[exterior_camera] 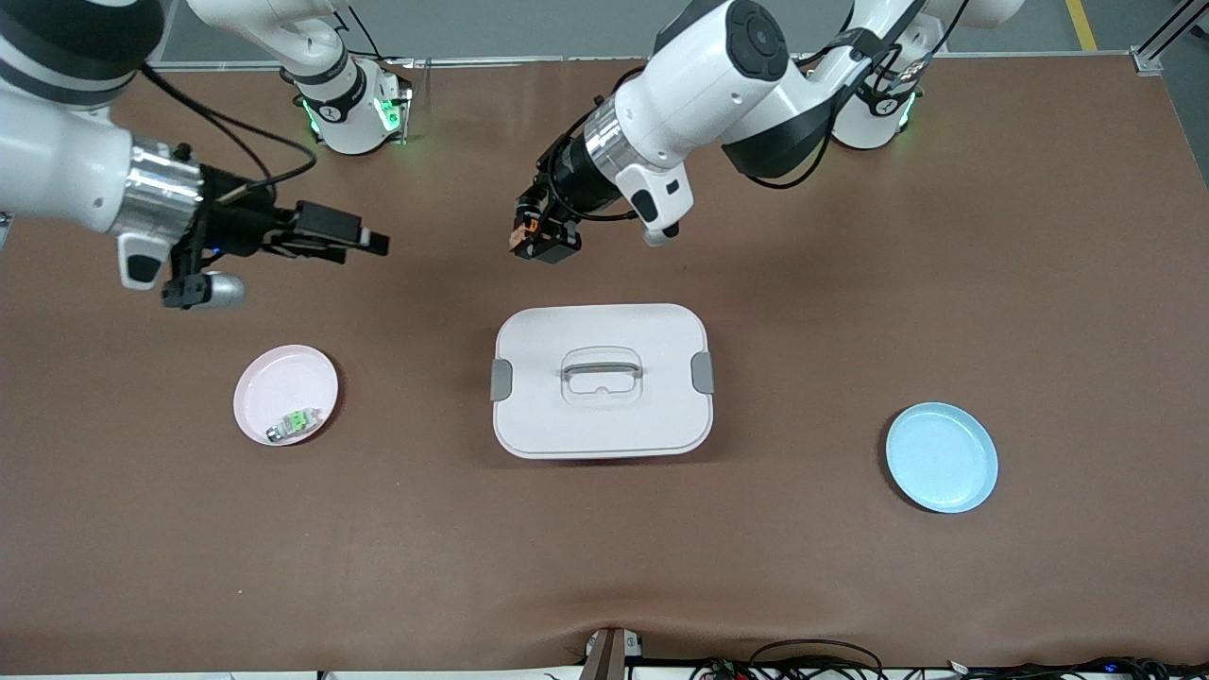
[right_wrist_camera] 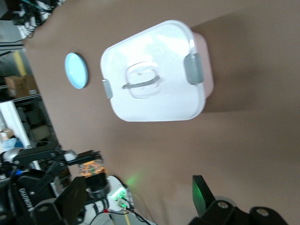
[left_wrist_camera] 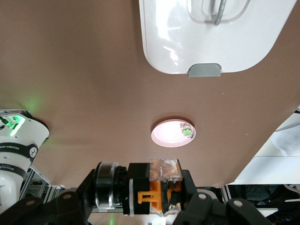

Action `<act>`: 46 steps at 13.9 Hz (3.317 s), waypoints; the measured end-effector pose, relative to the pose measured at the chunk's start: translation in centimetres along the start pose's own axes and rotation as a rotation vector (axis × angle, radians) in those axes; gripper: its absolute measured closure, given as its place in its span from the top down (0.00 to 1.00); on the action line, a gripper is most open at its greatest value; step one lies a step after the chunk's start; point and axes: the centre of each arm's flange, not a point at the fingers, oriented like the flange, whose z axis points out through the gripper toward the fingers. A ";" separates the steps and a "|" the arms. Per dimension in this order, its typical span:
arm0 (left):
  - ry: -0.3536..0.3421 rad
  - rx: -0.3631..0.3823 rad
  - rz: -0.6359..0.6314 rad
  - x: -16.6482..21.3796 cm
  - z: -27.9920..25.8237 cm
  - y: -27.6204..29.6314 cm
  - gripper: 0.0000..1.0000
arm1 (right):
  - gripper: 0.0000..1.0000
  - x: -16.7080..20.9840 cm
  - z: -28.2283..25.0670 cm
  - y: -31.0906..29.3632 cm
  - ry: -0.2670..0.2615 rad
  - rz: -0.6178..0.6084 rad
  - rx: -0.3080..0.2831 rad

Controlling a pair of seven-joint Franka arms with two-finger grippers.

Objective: Transfer orange switch to right arm and place
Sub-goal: 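Grasp the orange switch with the right gripper from the left gripper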

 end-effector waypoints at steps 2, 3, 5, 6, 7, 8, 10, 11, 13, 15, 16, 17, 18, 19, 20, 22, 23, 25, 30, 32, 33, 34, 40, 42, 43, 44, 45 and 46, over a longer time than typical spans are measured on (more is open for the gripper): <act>-0.007 -0.001 0.006 -0.6 0.0 -0.4 0.72 | 1.00 -1.3 1.1 -0.1 0.014 -0.025 0.025; -0.009 -0.002 0.010 -0.8 0.0 -0.5 0.72 | 1.00 -2.0 1.7 -0.5 0.022 -0.035 0.028; -0.005 -0.006 0.019 -1.0 0.0 -0.6 0.72 | 1.00 -3.2 3.3 -1.4 0.035 -0.056 0.030; -0.004 -0.007 0.020 -1.0 -0.1 -0.6 0.72 | 1.00 -3.8 4.2 -1.7 0.036 -0.064 0.028; -0.003 -0.007 0.020 -1.0 -0.1 -0.6 0.72 | 1.00 -4.3 5.0 -1.9 0.036 -0.071 0.026; -0.003 -0.008 0.020 -0.9 -0.1 -0.5 0.72 | 1.00 -4.8 5.5 -2.1 0.037 -0.077 0.025; -0.002 -0.009 0.021 -0.9 -0.1 -0.5 0.72 | 1.00 -5.5 5.9 -2.3 0.044 -0.083 0.027; 0.000 -0.010 0.023 -0.9 -0.1 -0.5 0.72 | 1.00 -5.8 5.9 -2.4 0.047 -0.084 0.028; 0.002 -0.012 0.025 -0.9 -0.1 -0.5 0.72 | 1.00 -6.6 6.1 -3.0 0.051 -0.079 0.032; 0.002 -0.012 0.025 -0.9 -0.1 -0.5 0.72 | 1.00 -7.4 6.7 -4.2 0.066 -0.083 0.039; 0.002 -0.012 0.025 -0.9 -0.1 -0.5 0.72 | 1.00 -7.7 7.3 -4.8 0.078 -0.087 0.043; 0.002 -0.012 0.025 -0.9 -0.1 -0.5 0.72 | 1.00 -8.0 8.0 -5.2 0.091 -0.092 0.045; 0.002 -0.012 0.025 -0.9 -0.1 -0.5 0.72 | 1.00 -8.3 8.8 -5.4 0.102 -0.097 0.045; 0.002 -0.012 0.025 -0.9 -0.1 -0.5 0.72 | 1.00 -8.5 9.7 -5.5 0.111 -0.101 0.044; 0.002 -0.012 0.025 -0.9 -0.1 -0.5 0.72 | 1.00 -8.8 10.3 -5.6 0.114 -0.104 0.042; 0.002 -0.012 0.025 -0.9 -0.1 -0.5 0.72 | 1.00 -9.0 10.9 -5.6 0.116 -0.106 0.040; 0.002 -0.012 0.026 -0.9 -0.1 -0.5 0.72 | 1.00 -9.0 10.9 -5.6 0.116 -0.105 0.040; 0.005 -0.014 0.029 -0.9 -0.1 -0.5 0.72 | 1.00 -9.0 11.0 -5.4 0.116 -0.102 0.038; 0.006 -0.015 0.029 -0.9 -0.1 -0.5 0.72 | 1.00 -8.7 11.4 -5.2 0.125 -0.097 0.036; 0.006 -0.015 0.029 -0.9 -0.1 -0.5 0.72 | 1.00 -8.7 12.3 -5.2 0.129 -0.098 0.032; 0.006 -0.015 0.029 -0.9 -0.1 -0.4 0.72 | 1.00 -8.6 12.8 -5.3 0.130 -0.099 0.029; 0.006 -0.015 0.029 -0.9 -0.1 -0.4 0.72 | 1.00 -8.5 13.2 -5.2 0.130 -0.098 0.027; 0.008 -0.014 0.027 -0.7 0.0 -0.4 0.72 | 0.64 -8.3 13.4 -5.5 0.134 -0.096 0.032; 0.007 -0.015 0.027 -0.7 0.0 -0.3 0.72 | 0.60 -8.3 13.4 -5.5 0.135 -0.095 0.034; 0.007 -0.015 0.027 -0.7 0.0 -0.3 0.72 | 0.60 -8.3 13.4 -5.5 0.135 -0.090 0.035; 0.008 -0.013 0.027 -0.7 0.1 -0.3 0.72 | 0.54 -8.4 13.3 -5.7 0.135 -0.086 0.040; 0.009 -0.012 0.027 -0.7 0.2 -0.4 0.72 | 0.44 -8.4 13.2 -5.8 0.135 -0.088 0.042; 0.009 -0.011 0.027 -0.7 0.2 -0.4 0.72 | 0.42 -8.4 13.2 -5.8 0.135 -0.091 0.042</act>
